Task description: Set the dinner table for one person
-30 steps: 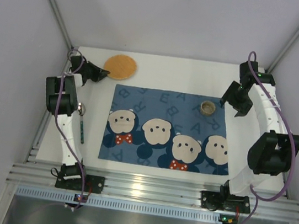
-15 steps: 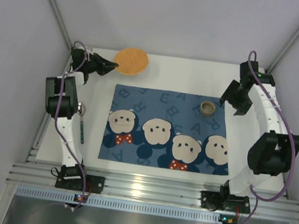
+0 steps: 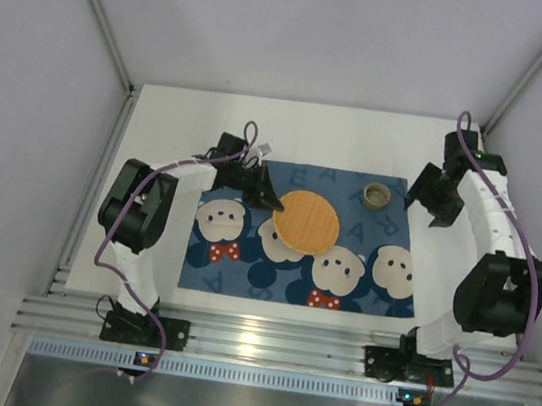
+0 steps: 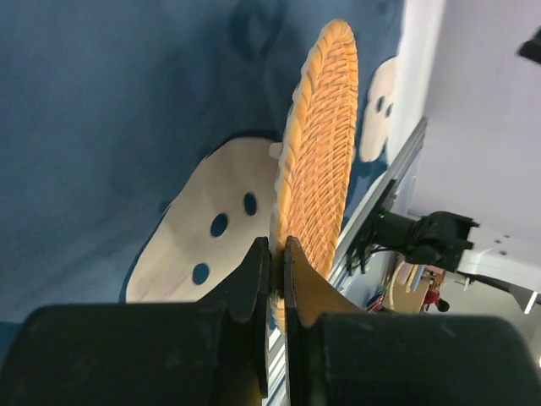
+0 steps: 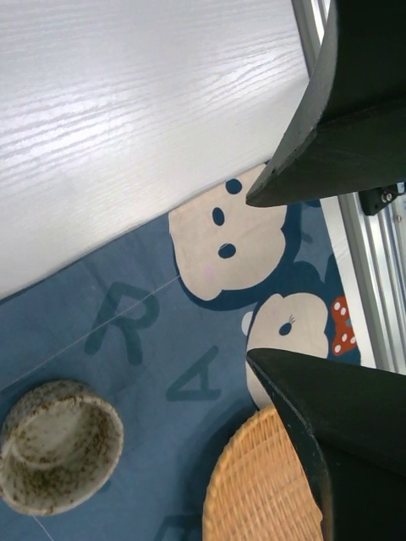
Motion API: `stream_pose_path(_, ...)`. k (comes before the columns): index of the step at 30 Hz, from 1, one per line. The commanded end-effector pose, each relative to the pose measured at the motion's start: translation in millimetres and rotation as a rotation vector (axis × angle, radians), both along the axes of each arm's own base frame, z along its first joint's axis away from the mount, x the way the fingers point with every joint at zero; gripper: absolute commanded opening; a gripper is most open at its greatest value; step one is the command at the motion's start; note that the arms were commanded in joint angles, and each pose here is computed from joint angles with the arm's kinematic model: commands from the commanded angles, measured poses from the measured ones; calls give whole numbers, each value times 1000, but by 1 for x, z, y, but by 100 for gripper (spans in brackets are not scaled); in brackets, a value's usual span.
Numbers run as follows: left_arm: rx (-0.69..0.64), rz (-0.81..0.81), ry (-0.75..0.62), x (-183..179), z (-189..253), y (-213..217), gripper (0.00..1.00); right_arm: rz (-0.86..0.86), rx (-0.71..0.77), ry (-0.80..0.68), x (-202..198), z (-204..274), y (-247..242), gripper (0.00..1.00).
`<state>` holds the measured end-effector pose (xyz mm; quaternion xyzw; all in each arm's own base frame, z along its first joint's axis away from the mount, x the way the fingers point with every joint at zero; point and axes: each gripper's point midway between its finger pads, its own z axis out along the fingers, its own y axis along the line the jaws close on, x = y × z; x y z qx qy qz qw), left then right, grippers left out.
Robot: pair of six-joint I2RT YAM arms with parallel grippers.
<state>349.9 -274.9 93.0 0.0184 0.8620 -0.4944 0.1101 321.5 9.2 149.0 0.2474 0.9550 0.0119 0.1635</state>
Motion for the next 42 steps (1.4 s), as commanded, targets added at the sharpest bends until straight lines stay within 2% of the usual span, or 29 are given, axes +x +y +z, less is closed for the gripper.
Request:
stream_pose_path(1, 50, -12, -44, -8, -6, 5, 0, -10, -5, -82, 1, 15, -15, 68)
stream_pose_path(9, 145, -43, 13, -30, -41, 2, 0, -8, 7, -60, -5, 3, -23, 68)
stream_pose_path(12, 194, -34, 31, -35, -47, 9, 32, -10, 13, -66, -3, 2, -23, 68)
stream_pose_path(13, 209, -24, 30, -36, -47, 12, 51, -8, 24, -64, -4, 1, -21, 68)
stream_pose_path(15, 223, 15, 24, -34, -38, 18, 59, -14, 26, -68, -3, -1, -21, 69)
stream_pose_path(17, 251, 53, 27, -39, -27, 26, 60, -4, 70, -69, -3, -2, -12, 71)
stream_pose_path(20, 414, 152, 9, -38, -21, 60, 62, 17, 89, -73, -3, -2, -4, 74)
stream_pose_path(21, 544, 252, 5, -28, -28, 92, 63, 22, 90, -73, -3, -1, -2, 75)
stream_pose_path(23, 636, 338, -10, -21, -18, 126, 63, 43, 101, -69, -5, -2, 6, 76)
stream_pose_path(24, 697, 407, 46, -23, -20, 158, 63, 56, 102, -67, -6, -2, 10, 77)
stream_pose_path(27, 766, 542, 115, -27, -21, 221, 63, 118, 93, -46, -8, -3, 28, 78)
stream_pose_path(29, 808, 575, 122, -32, -20, 244, 63, 148, 94, -38, -7, -2, 40, 78)
stream_pose_path(31, 919, 620, 161, -42, -23, 282, 63, 154, 101, -33, -7, -1, 48, 79)
stream_pose_path(35, 1031, 616, 221, -51, -28, 320, 63, 192, 108, -47, -6, 5, 67, 79)
stream_pose_path(42, 1072, 652, 263, -47, -29, 341, 59, 196, 92, -20, -15, -5, 67, 79)
